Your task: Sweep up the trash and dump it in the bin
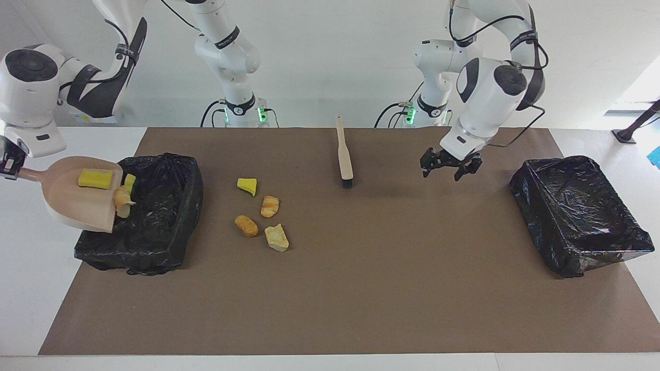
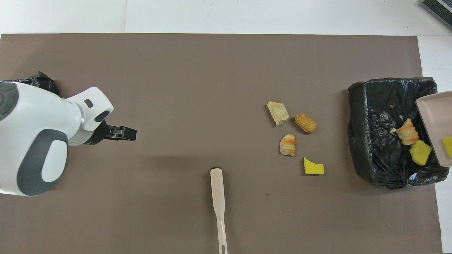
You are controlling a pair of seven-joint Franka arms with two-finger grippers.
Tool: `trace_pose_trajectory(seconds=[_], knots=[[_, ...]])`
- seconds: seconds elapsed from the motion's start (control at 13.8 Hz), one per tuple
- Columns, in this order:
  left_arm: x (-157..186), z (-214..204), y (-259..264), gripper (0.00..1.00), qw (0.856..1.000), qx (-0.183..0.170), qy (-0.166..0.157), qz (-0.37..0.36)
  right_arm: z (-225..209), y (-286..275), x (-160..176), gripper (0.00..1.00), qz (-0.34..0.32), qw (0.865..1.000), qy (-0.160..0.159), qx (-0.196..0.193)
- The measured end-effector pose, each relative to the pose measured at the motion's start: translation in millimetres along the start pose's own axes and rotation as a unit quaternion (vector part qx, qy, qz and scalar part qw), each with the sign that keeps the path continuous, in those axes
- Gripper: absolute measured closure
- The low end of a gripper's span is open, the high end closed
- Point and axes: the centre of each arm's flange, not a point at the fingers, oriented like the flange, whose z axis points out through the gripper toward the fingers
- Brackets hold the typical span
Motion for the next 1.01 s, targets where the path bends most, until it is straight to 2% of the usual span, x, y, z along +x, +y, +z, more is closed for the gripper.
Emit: trace_pose_trajectory(seconds=[0.51, 0.8, 1.01], knots=[[2, -98, -77, 0.00, 1.000, 0.003, -0.005, -0.021, -33, 28, 35, 0.69, -0.031, 0.998, -0.055, 0.010], [1, -138, -75, 0.00, 1.000, 0.012, -0.007, -0.016, -53, 36, 46, 0.69, -0.044, 0.993, -0.104, 0.025], [11, -151, -69, 0.00, 1.000, 0.013, -0.007, -0.015, -65, 36, 49, 0.69, -0.034, 0.991, -0.122, 0.037]])
